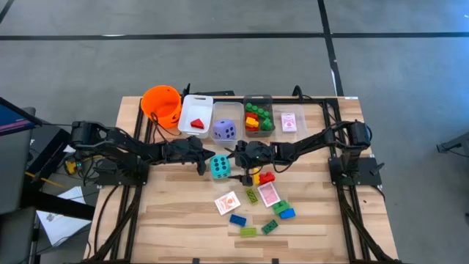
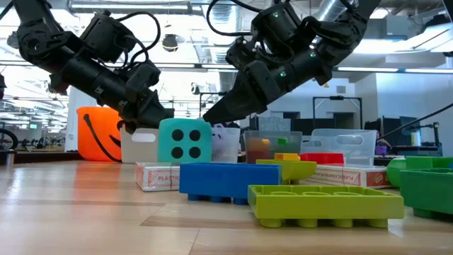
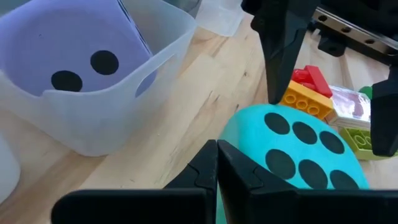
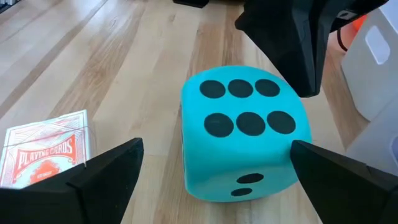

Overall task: Pick & Place Toys
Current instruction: Put the large blue dice into the left transparent bin

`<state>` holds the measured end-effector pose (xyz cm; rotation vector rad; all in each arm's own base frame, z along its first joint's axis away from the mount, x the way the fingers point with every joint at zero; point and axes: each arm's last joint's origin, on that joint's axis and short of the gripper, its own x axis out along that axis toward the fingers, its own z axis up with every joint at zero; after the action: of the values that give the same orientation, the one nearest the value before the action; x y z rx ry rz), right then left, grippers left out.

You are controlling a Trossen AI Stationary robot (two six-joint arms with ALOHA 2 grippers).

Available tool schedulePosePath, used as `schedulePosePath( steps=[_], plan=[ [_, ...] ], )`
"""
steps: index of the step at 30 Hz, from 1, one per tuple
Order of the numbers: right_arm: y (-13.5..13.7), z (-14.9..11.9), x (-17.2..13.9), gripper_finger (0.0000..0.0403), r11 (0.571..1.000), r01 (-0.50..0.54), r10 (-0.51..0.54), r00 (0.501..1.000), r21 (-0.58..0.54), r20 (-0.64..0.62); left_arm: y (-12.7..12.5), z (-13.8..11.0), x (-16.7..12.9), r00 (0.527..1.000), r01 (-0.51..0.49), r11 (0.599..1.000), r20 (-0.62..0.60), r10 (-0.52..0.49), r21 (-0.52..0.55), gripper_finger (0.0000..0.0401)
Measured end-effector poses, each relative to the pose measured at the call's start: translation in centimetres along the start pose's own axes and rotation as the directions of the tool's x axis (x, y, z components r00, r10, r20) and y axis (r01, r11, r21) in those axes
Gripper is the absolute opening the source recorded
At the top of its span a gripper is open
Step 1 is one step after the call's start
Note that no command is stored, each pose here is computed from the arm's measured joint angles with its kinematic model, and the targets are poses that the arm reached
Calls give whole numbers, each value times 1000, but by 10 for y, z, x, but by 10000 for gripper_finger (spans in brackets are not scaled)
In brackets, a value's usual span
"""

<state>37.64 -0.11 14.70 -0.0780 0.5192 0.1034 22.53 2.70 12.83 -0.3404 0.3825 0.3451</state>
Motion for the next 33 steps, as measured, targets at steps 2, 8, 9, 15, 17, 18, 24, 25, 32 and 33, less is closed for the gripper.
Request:
schedulePosePath(
  steps=[2,8,9,15,17,18,24,25,32,33],
  plan=[
    [0,0,0,400,1000,-1,1,1000,0,0,0,0,0,1000,0,1000,0,0,1,0],
    [0,-1,0,400,1000,17,-17,1000,1,-10,0,0,0,1000,-2,999,-4,2,37,0],
    [-1,-1,0,400,1000,20,-20,1000,1,-12,0,0,0,1000,-2,998,-4,2,61,0],
    [-1,-2,0,400,1000,20,-20,1000,2,-22,6,2,1,1000,-28,983,5,28,183,0],
    [-1,-2,0,400,1000,22,-21,1000,2,-23,11,4,2,999,-48,978,10,47,203,0],
    [-1,-2,0,400,1000,22,-22,999,2,-23,14,5,2,999,-49,977,10,48,209,0],
    [-3,-2,0,400,1000,27,-27,999,4,-22,32,16,5,999,32,978,7,-34,206,0],
    [-3,-2,0,400,1000,28,-28,999,5,-23,34,20,6,998,56,978,10,-59,201,0],
    [-8,-4,-1,400,999,38,-38,999,13,-35,38,48,17,983,179,954,-72,-167,242,0],
    [-9,-4,-1,400,999,40,-40,998,14,-38,38,51,19,983,176,955,-101,-156,239,0]
  ],
)
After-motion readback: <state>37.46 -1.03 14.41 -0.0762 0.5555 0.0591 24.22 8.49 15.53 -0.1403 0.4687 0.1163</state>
